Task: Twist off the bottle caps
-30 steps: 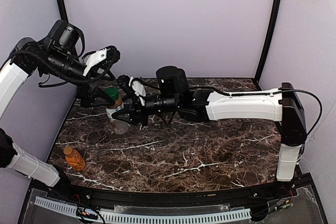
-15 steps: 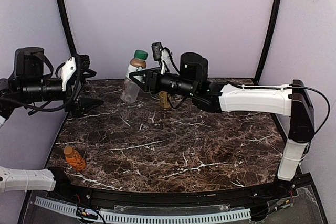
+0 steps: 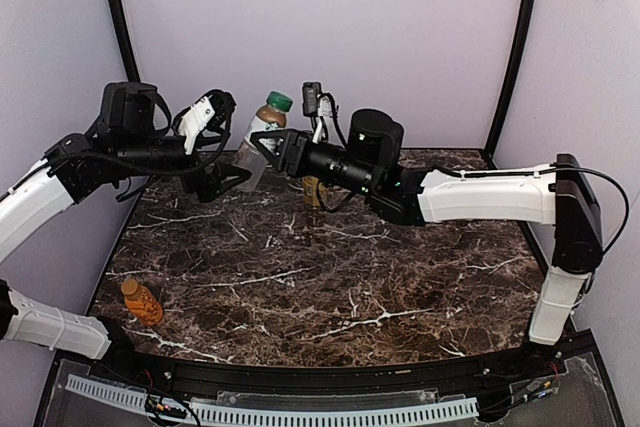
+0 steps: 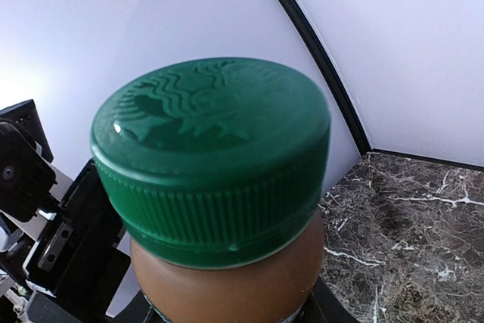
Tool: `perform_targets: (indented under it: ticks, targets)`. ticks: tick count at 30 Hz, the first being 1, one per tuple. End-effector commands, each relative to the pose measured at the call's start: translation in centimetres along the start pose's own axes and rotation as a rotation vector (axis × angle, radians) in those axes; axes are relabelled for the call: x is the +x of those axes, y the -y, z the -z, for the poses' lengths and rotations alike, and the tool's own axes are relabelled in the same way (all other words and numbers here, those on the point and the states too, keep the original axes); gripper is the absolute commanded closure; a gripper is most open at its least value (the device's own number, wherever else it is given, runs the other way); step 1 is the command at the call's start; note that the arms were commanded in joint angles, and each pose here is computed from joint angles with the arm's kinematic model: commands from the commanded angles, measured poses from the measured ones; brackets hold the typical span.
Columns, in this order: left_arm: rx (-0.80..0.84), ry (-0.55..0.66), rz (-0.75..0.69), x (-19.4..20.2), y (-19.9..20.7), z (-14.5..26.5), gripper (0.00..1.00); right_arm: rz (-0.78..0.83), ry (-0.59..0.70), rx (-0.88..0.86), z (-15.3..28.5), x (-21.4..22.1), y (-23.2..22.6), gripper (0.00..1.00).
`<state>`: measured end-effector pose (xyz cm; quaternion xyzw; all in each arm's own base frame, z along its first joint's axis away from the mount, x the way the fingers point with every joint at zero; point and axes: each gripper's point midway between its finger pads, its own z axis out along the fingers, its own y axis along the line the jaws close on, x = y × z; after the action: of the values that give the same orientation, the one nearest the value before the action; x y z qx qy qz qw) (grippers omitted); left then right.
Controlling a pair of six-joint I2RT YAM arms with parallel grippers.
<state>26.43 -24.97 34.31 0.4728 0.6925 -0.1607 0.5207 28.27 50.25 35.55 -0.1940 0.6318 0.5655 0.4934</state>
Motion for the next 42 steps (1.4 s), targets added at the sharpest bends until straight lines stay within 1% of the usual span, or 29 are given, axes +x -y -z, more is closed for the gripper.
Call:
perform_targets:
  ticks: [1, 2, 4, 8, 10, 13, 15, 19, 21, 22, 24, 25, 27, 28, 29, 32, 33, 35, 36, 37, 39, 40, 41, 42]
  targets:
    - [0.019, 0.048, 0.053, -1.1, 0.2, -0.1, 0.05, -0.006, 0.087, -0.082, 0.5, -2.7, -2.8, 0.66]
    - [0.019, 0.049, 0.06, -1.1, 0.2, -0.5, 0.06, -0.004, 0.086, -0.092, 0.4, -2.8, -3.0, 0.66]
    - [0.015, 0.044, 0.072, -1.1, 0.0, -0.9, 0.12, -0.005, 0.078, -0.104, 0.2, -2.8, -3.2, 0.66]
    - [0.015, 0.035, 0.079, -0.8, -0.2, -1.7, 0.17, 0.0, 0.069, -0.122, -0.1, -2.7, -3.6, 0.66]
    - [0.015, 0.033, 0.082, -0.7, -0.2, -2.0, 0.19, 0.004, 0.069, -0.124, -0.1, -2.8, -3.7, 0.66]
    - [0.014, 0.027, 0.079, -0.5, -0.2, -2.3, 0.2, 0.008, 0.073, -0.128, 0.0, -2.8, -3.7, 0.67]
    - [0.009, 0.023, 0.078, -0.3, -0.3, -2.4, 0.23, 0.008, 0.07, -0.135, 0.0, -2.7, -3.9, 0.67]
    - [-0.005, 0.042, 0.073, -0.8, -0.6, -2.4, 0.31, 0.009, 0.064, -0.14, 0.0, -2.5, -3.9, 0.67]
    - [-0.004, 0.044, 0.073, -0.9, -0.7, -2.4, 0.37, 0.009, 0.061, -0.144, -0.1, -2.5, -3.9, 0.66]
    - [-0.003, 0.044, 0.073, -0.9, -0.6, -2.4, 0.42, 0.009, 0.058, -0.145, -0.1, -2.4, -3.9, 0.66]
    - [-0.002, 0.043, 0.072, -0.9, -0.6, -2.4, 0.49, 0.01, 0.053, -0.149, -0.1, -2.3, -4.0, 0.57]
    - [-0.001, 0.041, 0.07, -0.8, -0.6, -2.4, 0.51, 0.011, 0.049, -0.148, -0.1, -2.2, -3.9, 0.5]
    - [-0.002, 0.041, 0.06, -0.8, -0.6, -2.3, 0.56, 0.015, 0.038, -0.149, -0.1, -2.1, -4.0, 0.33]
    - [-0.002, 0.039, 0.05, -0.8, -0.6, -2.3, 0.57, 0.021, 0.035, -0.149, 0.1, -2.2, -4.0, 0.27]
    - [-0.004, 0.033, 0.047, -0.6, -0.5, -2.3, 0.59, 0.031, 0.031, -0.149, 0.3, -2.2, -4.1, 0.23]
    - [-0.021, 0.03, 0.012, -0.4, -0.7, -1.8, 0.61, 0.076, 0.028, -0.151, 1.6, -3.1, -4.7, 0.13]
    - [-0.034, 0.024, 0.0, -0.2, -0.9, -1.7, 0.61, 0.089, 0.027, -0.152, 2.3, -3.6, -4.8, 0.1]
    - [-0.054, 0.02, -0.058, -0.2, -1.1, -1.2, 0.62, 0.117, 0.011, -0.154, 3.8, -4.3, -5.1, 0.08]
    - [-0.074, 0.015, -0.114, 0.0, -1.3, -0.9, 0.62, 0.125, 0.002, -0.154, 4.7, -4.8, -5.4, 0.08]
    - [-0.088, 0.016, -0.147, -0.1, -1.4, -0.7, 0.62, 0.13, -0.037, -0.126, 5.4, -4.7, -5.0, 0.08]
    - [-0.143, 0.008, -0.295, 0.1, -2.1, 0.0, 0.63, 0.139, -0.078, -0.079, 6.8, -5.3, -5.2, 0.08]
    - [-0.17, -0.003, -0.336, 0.5, -2.4, 0.3, 0.64, 0.131, -0.104, -0.041, 7.3, -5.3, -4.9, 0.08]
    - [-0.192, 0.0, -0.42, 0.3, -2.6, 0.5, 0.64, 0.112, -0.119, 0.012, 7.9, -5.5, -4.3, 0.08]
    - [-0.233, -0.004, -0.458, 0.3, -3.1, 0.7, 0.65, 0.085, -0.133, 0.07, 8.3, -5.7, -3.6, 0.09]
